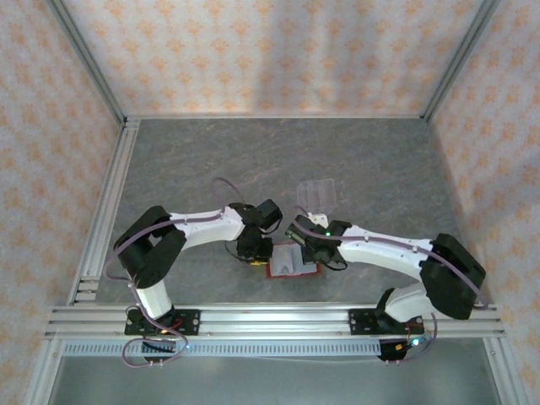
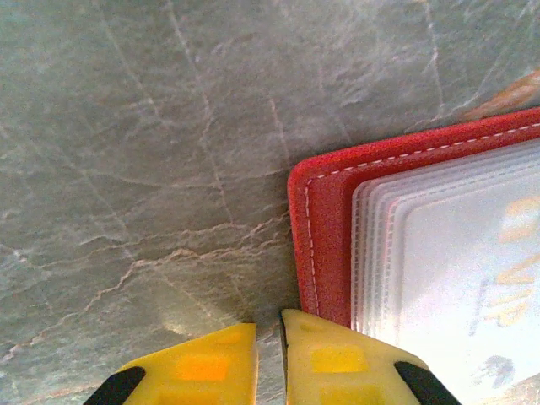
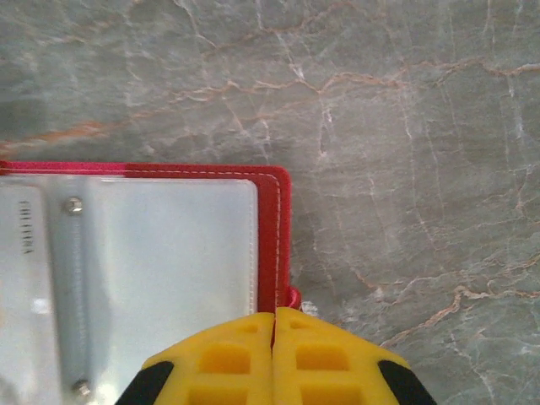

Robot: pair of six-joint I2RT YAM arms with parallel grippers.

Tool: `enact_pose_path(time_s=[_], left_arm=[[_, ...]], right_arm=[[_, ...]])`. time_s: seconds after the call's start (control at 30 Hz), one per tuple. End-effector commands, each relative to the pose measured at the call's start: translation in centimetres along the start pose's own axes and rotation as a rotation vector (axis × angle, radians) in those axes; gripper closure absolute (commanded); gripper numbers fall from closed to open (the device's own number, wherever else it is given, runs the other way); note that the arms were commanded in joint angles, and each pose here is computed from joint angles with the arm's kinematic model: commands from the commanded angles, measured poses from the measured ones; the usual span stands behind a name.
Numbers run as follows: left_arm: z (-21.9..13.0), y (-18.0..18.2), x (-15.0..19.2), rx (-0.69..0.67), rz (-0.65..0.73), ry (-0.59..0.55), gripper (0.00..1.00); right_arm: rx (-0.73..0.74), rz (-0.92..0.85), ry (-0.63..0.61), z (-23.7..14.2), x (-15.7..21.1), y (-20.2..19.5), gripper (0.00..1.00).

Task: Put the credit cards into the card holder
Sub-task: Close the card holder at the bottom-center of the table.

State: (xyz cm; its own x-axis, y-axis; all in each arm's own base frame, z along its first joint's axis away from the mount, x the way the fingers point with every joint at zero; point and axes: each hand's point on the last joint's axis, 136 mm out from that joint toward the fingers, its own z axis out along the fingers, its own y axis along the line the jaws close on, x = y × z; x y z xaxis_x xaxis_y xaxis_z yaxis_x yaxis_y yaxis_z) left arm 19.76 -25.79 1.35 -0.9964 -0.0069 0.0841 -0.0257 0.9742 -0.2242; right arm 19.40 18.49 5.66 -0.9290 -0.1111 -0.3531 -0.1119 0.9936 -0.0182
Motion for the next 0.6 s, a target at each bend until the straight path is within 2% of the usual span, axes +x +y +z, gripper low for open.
enact_pose_path(time_s=[0.0, 0.33, 0.57], left_arm=[[1.9, -4.4, -0.7, 0.133, 0.054, -0.003, 0.85], [1.9, -6.2, -1.6, 0.192, 0.039, -0.001, 0.85], [0.7, -5.6, -2.7, 0.212, -0.032, -0.034, 0.86]], right_arm=[[-0.128, 0.061, -0.043, -1.8, -1.7, 1.7, 1.00], [-0.558, 0.183, -0.017, -4.0, -3.4, 8.6, 1.00], [-0.666, 0.202, 0.060, -3.0, -2.8, 11.3, 1.00]])
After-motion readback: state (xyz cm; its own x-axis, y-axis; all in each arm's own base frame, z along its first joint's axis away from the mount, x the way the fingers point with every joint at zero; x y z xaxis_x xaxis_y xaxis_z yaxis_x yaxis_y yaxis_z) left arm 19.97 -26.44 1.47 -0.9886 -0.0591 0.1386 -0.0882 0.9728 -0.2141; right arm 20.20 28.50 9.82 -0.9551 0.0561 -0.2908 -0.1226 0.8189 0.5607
